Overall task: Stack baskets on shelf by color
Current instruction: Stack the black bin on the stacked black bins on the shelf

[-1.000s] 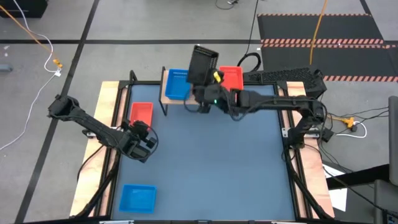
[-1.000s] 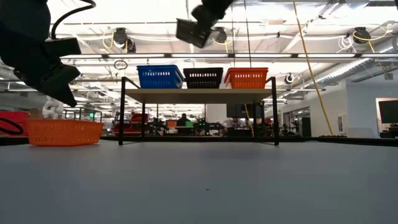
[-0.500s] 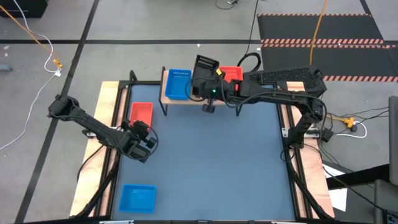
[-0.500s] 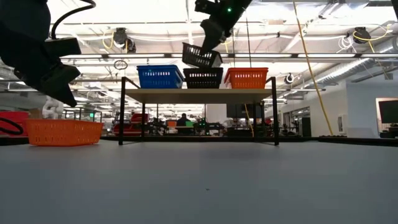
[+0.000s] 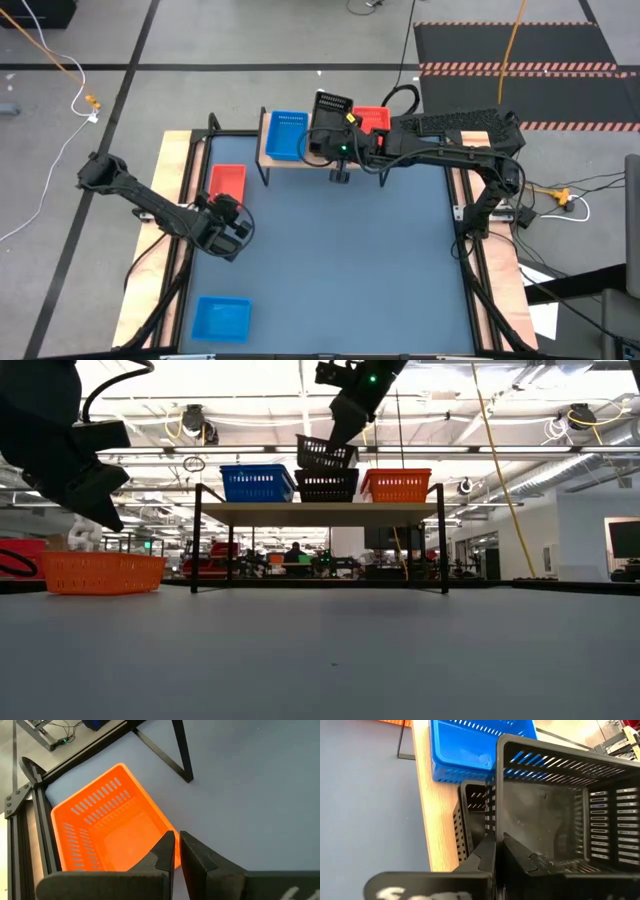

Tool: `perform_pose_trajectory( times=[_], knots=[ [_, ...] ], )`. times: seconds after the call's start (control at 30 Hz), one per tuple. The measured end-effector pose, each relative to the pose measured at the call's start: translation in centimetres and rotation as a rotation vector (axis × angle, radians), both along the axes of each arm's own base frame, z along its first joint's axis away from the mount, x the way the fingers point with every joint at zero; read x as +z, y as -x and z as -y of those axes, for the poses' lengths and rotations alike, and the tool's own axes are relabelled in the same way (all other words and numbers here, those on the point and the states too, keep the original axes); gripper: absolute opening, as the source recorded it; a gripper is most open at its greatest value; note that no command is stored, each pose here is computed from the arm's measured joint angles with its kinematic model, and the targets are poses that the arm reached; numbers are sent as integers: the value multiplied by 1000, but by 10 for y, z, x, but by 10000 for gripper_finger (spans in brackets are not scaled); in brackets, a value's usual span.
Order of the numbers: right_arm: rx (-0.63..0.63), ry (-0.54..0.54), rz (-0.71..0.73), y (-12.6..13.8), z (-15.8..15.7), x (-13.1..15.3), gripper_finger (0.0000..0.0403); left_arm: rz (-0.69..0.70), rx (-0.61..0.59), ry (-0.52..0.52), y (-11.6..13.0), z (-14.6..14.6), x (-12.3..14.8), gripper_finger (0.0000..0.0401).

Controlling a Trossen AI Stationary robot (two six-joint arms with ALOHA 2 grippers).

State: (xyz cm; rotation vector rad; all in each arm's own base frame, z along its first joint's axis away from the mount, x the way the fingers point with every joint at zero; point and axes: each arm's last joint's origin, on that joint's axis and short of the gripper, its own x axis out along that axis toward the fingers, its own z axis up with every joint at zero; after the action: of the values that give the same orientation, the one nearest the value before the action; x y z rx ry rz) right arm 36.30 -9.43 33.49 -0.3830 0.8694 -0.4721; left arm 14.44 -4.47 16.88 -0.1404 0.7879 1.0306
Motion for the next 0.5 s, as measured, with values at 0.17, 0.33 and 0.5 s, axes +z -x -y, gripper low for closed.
perform_pose_trajectory(
  times=[0.17, 0.33, 0.5],
  knots=[
    [0, 1, -2, 0, 0, 0, 33, 0, 0, 0, 0, 0, 0, 31],
    [35, 27, -59, 2, 0, -2, 75, 0, 0, 0, 0, 0, 0, 31],
    [37, 37, -71, 2, 0, -2, 112, 0, 0, 0, 0, 0, 0, 31]
  ],
)
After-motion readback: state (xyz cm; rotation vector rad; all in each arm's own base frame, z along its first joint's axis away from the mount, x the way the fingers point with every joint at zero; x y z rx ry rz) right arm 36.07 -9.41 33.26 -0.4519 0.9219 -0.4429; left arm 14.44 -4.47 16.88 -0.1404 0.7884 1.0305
